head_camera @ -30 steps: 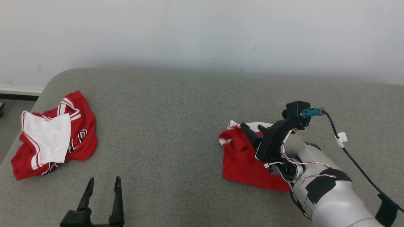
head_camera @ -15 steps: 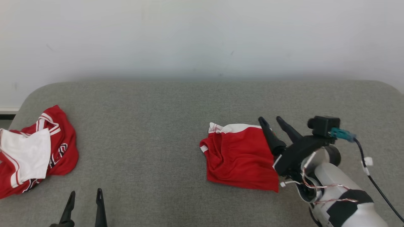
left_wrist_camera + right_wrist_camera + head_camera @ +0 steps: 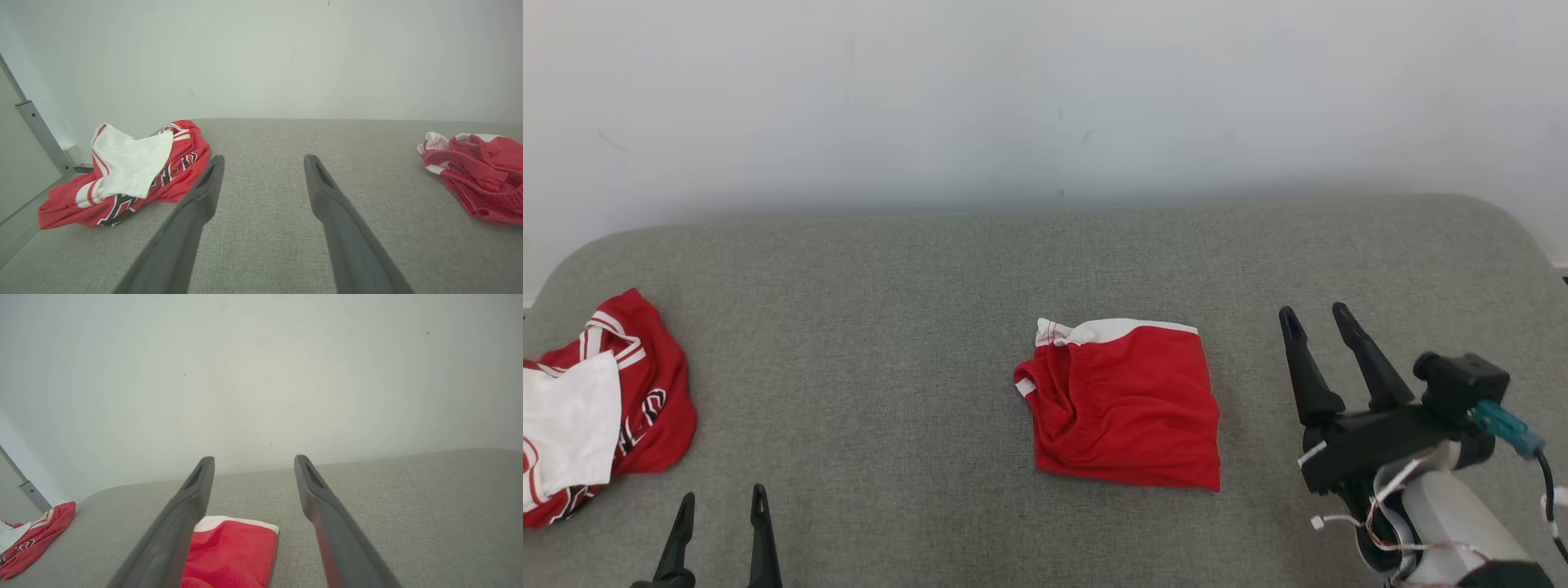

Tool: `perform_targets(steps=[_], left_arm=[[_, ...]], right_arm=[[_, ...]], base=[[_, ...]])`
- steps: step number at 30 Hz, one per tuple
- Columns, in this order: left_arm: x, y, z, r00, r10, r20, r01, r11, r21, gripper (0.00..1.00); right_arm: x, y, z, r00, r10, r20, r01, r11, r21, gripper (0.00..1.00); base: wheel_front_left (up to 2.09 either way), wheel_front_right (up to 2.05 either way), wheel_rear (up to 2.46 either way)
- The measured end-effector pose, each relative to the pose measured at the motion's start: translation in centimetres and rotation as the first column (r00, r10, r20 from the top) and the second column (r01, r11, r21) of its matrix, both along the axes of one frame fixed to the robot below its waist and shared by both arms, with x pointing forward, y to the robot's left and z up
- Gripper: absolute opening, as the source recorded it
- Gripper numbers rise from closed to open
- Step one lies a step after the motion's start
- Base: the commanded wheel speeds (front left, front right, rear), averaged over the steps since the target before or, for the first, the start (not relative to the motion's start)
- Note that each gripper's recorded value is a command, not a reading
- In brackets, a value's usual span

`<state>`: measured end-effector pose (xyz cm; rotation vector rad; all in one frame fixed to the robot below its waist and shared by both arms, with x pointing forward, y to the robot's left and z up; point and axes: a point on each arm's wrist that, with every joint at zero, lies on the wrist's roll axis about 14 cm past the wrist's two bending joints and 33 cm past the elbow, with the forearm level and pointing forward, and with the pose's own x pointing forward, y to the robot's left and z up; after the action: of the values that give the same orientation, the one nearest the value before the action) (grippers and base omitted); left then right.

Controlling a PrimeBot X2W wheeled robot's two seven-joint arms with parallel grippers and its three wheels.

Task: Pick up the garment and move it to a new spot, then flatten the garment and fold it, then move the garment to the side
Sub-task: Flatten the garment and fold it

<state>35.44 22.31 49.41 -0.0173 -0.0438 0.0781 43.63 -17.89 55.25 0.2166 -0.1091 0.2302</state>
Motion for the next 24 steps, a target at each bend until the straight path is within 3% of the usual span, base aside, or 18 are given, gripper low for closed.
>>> perform_targets(steps=[8, 11, 24], left_arm=[[-0.1, 0.1, 0.3, 1.000, 0.000, 0.008, 0.000, 1.000, 0.006, 1.00], [-0.2, 0.1, 0.5, 1.000, -0.001, 0.013, 0.001, 1.000, 0.010, 1.00], [-1.2, 0.2, 0.8, 1.000, 0.000, 0.027, 0.000, 1.000, 0.013, 1.00]], right_arm=[[-3.0, -0.7, -0.2, 0.996, -0.061, 0.060, 0.064, 0.997, -0.052, 1.00], [-4.2, -0.8, -1.1, 0.994, -0.098, 0.041, 0.098, 0.995, -0.007, 1.00], [-7.5, 0.1, -3.4, 0.992, -0.122, 0.010, 0.122, 0.988, -0.095, 1.00]], base=[[0.00, 0.00, 0.00], [0.00, 0.00, 0.00], [0.00, 0.00, 0.00]])
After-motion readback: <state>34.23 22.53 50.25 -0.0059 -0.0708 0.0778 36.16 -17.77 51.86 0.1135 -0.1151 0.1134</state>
